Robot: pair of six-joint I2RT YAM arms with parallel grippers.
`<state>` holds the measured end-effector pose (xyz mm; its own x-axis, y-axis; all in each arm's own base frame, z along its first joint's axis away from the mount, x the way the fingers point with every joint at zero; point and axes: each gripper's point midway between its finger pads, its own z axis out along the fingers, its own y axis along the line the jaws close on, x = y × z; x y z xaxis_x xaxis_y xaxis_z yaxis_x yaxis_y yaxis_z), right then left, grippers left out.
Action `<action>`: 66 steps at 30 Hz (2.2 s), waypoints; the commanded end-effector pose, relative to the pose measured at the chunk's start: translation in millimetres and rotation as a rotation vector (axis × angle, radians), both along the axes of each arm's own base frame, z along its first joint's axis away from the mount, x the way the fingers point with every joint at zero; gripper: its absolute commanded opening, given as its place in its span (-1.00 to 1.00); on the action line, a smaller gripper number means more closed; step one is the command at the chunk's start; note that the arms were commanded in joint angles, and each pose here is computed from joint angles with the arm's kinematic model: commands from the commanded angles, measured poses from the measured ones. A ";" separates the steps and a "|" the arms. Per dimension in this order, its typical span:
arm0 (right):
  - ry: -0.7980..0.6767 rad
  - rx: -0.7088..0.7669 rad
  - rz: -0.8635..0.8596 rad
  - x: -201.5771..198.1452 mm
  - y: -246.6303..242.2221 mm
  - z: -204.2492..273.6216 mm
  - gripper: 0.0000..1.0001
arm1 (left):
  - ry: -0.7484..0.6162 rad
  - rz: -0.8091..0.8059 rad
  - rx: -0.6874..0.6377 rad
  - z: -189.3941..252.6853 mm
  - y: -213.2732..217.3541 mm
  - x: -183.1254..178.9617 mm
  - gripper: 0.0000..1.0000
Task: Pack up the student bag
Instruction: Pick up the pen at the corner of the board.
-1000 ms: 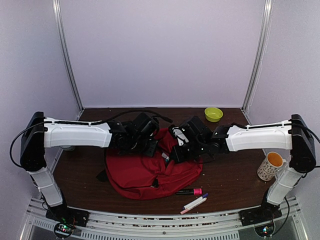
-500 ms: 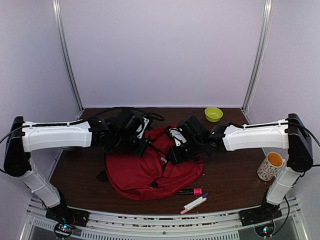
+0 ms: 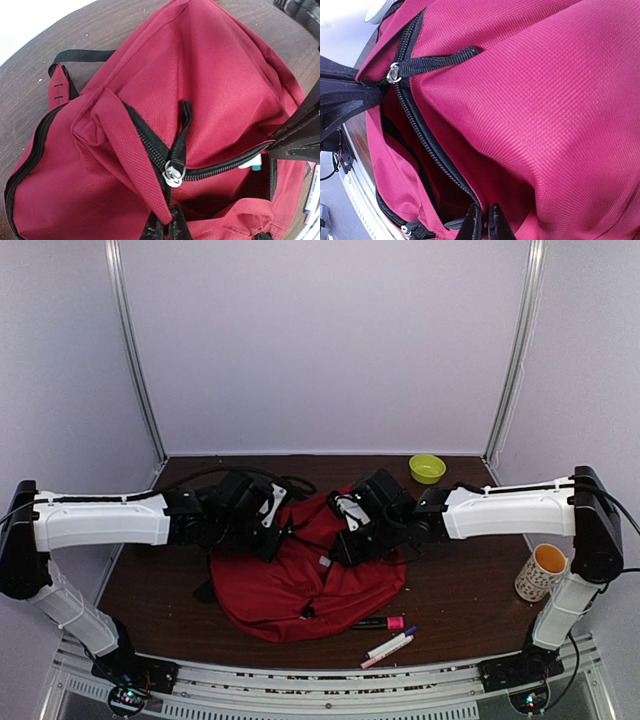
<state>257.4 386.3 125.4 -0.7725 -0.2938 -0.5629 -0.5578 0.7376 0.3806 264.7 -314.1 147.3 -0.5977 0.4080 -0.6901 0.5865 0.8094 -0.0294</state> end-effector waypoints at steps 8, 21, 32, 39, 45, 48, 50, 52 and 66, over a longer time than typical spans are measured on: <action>0.000 0.015 0.005 -2.3 7.4 7.2 -0.79 | 0.021 -0.037 -0.075 9.1 -3.4 -11.9 -0.87; -0.015 0.021 0.010 -4.8 6.9 18.5 -0.57 | 0.049 -0.073 -0.090 -3.9 -8.1 -19.5 -0.62; -0.025 0.023 0.005 -5.3 4.9 24.0 -0.48 | 0.077 -0.103 -0.075 -18.4 -18.8 -32.3 -0.52; -0.031 0.026 0.003 -4.4 4.5 27.1 -0.46 | 0.112 -0.106 -0.059 -34.9 -20.1 -44.9 -0.52; -0.040 0.033 0.001 -4.8 3.5 33.3 -0.44 | 0.119 -0.122 -0.062 -36.5 -25.5 -56.0 -0.52; -0.041 0.042 -0.002 -5.2 2.8 37.6 -0.41 | 0.115 -0.125 -0.070 -34.1 -29.2 -59.6 -0.52; -0.042 0.051 -0.001 -6.5 1.9 41.3 -0.38 | 0.103 -0.123 -0.086 -27.4 -31.5 -60.7 -0.51; -0.040 0.056 -0.001 -9.3 -0.7 43.7 -0.37 | 0.092 -0.129 -0.108 -19.0 -34.4 -63.2 -0.50; 0.020 -0.064 -0.184 -59.7 -112.9 -2.6 0.26 | -0.044 -0.471 -0.106 13.4 -76.1 -123.7 -0.08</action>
<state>210.7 310.8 151.5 -0.7862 -0.2086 -0.5817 -0.4931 0.7792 0.3870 152.5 -365.6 142.0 -0.4530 0.5334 -0.7143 0.8231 0.5580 -0.1054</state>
